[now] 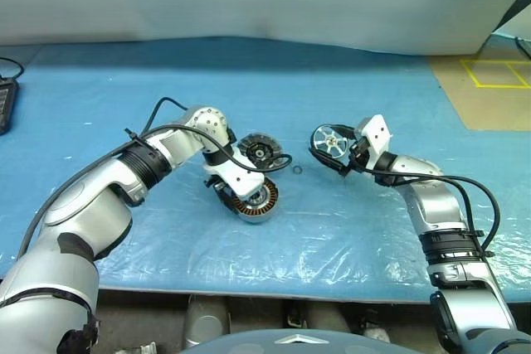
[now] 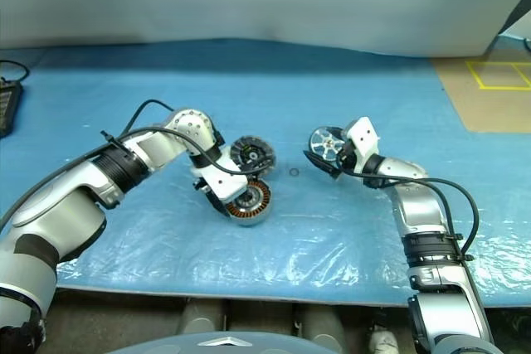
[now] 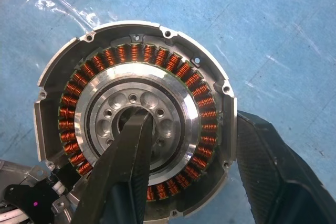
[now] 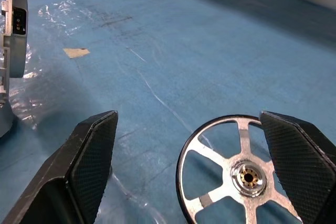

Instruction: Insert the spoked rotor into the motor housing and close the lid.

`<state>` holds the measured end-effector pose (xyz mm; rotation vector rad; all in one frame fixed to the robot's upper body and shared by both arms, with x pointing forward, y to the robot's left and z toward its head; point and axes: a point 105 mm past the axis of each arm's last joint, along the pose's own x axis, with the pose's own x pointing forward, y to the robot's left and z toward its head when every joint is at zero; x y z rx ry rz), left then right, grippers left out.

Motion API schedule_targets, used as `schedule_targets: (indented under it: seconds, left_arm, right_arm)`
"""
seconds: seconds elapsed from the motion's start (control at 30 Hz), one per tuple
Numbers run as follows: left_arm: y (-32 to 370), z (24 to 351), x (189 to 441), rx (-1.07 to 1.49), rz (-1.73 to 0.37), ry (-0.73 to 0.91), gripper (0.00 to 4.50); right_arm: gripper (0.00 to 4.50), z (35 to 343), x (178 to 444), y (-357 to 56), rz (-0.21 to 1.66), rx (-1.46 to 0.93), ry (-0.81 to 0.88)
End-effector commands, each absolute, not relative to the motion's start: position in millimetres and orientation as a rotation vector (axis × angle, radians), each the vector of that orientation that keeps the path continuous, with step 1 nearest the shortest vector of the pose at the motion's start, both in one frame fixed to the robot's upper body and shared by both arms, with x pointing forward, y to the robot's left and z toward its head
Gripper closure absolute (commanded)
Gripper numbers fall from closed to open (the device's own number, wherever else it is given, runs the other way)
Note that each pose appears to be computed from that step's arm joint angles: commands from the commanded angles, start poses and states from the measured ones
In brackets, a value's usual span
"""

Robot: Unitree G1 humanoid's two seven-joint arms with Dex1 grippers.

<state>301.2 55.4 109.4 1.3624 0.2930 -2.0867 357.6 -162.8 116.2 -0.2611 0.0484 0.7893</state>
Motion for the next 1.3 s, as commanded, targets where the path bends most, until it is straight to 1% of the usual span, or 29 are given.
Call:
schedule_targets:
  seconds: [0.03, 0.1, 0.17, 0.37, 0.47, 0.63, 0.77, 0.87, 0.93, 1.0, 1.07, 1.13, 1.2, 1.3]
  left_arm:
    - [50.3, 110.7, 301.1, 1.325, -2.103, 0.250, 1.61]
    - [49.2, 112.6, 303.0, 1.288, -2.091, 0.237, 1.03]
    - [50.2, 116.2, 301.3, 1.231, -2.090, 0.250, 0.31]
    - [58.7, 129.7, 296.4, 1.154, -2.092, 0.239, 0.31]
    - [70.0, 139.1, 292.3, 1.068, -2.079, 0.263, 0.31]
    - [97.2, 145.5, 282.3, 0.930, -2.058, 0.307, 0.31]
    - [120.5, 144.5, 286.2, 0.757, -1.971, 0.333, 0.31]
    - [124.6, 141.9, 287.2, 0.621, -1.931, 0.282, 0.31]
    - [118.3, 143.7, 290.3, 0.518, -1.897, 0.170, 0.31]
    - [106.3, 140.1, 298.4, 0.429, -1.764, 0.049, 0.31]
    - [98.4, 140.9, 304.8, 0.363, -1.674, -0.003, 0.31]
    - [92.1, 148.2, 310.6, 0.314, -1.573, -0.069, 0.31]
    - [89.7, 147.9, 317.0, 0.299, -1.473, -0.094, 0.31]
    - [91.8, 143.2, 322.8, 0.232, -1.363, -0.077, 0.31]
  right_arm:
    - [0.00, 130.4, 357.4, -163.3, 0.783, -0.259, -0.014]
    - [0.00, 130.4, 357.3, -163.4, 0.782, -0.260, -0.014]
    - [0.00, 130.6, 357.1, -163.3, 0.784, -0.260, -0.014]
    - [0.00, 130.0, 355.6, -159.9, 0.806, -0.254, -0.011]
    - [0.00, 129.9, 353.9, -155.8, 0.832, -0.236, -0.011]
    - [0.00, 125.5, 348.5, -146.6, 0.884, -0.219, 0.008]
    - [0.00, 113.6, 343.7, -140.5, 0.911, -0.197, 0.044]
    - [0.00, 107.6, 340.5, -139.3, 0.917, -0.196, 0.060]
    - [0.00, 105.5, 338.2, -139.1, 0.921, -0.193, 0.068]
    - [0.00, 100.7, 333.1, -138.9, 0.933, -0.199, 0.090]
    - [0.00, 98.5, 329.3, -139.4, 0.943, -0.204, 0.102]
    - [0.00, 97.8, 326.6, -139.6, 0.954, -0.208, 0.109]
    - [0.00, 95.3, 323.9, -139.0, 0.972, -0.224, 0.121]
    - [0.00, 90.5, 322.8, -134.8, 0.998, -0.258, 0.139]
